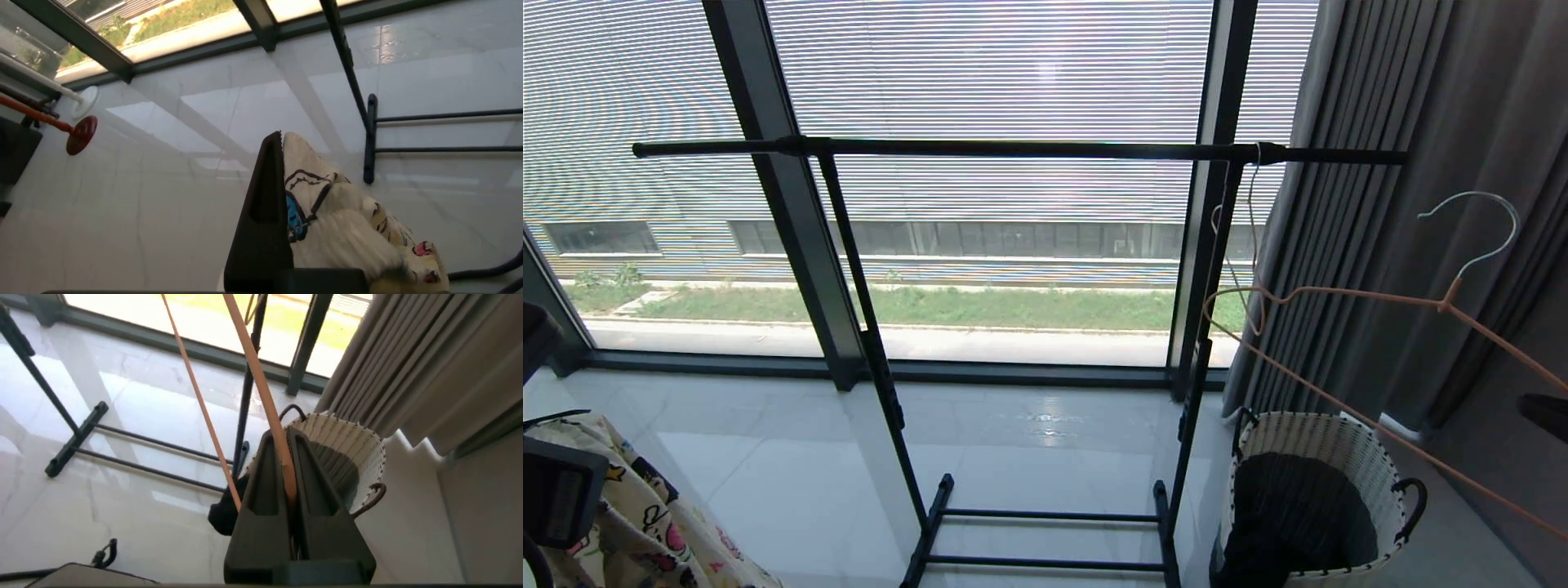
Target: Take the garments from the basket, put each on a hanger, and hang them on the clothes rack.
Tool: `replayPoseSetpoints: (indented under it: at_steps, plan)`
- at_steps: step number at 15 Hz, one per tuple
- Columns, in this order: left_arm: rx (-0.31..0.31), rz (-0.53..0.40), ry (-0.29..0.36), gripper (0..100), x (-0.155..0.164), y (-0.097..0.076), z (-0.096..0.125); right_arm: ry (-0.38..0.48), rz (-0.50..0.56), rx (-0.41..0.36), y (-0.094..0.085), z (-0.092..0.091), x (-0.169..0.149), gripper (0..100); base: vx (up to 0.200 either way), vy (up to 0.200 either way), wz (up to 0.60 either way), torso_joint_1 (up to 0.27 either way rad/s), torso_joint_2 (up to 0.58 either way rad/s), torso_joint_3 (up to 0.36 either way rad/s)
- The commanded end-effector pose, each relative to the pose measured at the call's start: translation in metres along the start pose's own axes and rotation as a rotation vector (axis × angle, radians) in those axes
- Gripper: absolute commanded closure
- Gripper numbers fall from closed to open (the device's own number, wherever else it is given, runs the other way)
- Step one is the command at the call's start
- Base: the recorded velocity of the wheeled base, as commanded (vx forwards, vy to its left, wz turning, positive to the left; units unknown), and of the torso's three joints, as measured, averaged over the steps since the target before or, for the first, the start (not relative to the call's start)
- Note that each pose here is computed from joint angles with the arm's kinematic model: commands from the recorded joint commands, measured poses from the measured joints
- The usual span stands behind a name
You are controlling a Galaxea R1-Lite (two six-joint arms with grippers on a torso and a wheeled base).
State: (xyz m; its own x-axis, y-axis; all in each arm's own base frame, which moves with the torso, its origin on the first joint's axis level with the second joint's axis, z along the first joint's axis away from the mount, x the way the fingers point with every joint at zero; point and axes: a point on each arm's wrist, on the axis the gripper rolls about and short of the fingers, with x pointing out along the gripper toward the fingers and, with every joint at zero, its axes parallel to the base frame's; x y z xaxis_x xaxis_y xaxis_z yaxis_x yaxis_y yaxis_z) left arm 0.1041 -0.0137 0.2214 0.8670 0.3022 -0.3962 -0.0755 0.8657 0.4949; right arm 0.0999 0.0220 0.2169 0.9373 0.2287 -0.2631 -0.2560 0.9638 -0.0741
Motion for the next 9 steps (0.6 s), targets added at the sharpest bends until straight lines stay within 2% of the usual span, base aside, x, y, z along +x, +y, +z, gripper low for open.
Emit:
replayPoseSetpoints:
  at_steps: [1, 3, 6, 9]
  plan:
    - [0.005, -0.001, 0.005, 100, 0.001, -0.001, -0.001, 0.005, 0.016, -0.009, 0.001, 0.0, 0.002, 100, 0.0, 0.0, 0.0, 0.0, 0.0, 0.0]
    - [0.008, -0.008, 0.006, 100, 0.001, -0.002, -0.001, -0.004, 0.071, -0.029, 0.007, 0.001, 0.002, 100, 0.0, 0.0, 0.0, 0.0, 0.0, 0.0]
    - [0.015, -0.064, -0.028, 100, 0.005, -0.007, 0.011, 0.012, 0.266, -0.051, 0.019, 0.002, 0.011, 100, 0.0, 0.0, 0.0, 0.0, 0.0, 0.0]
    - [-0.066, -0.015, -0.103, 100, 0.045, -0.018, 0.06, 0.015, 0.436, -0.099, 0.046, 0.005, 0.035, 100, 0.0, 0.0, 0.0, 0.0, 0.0, 0.0]
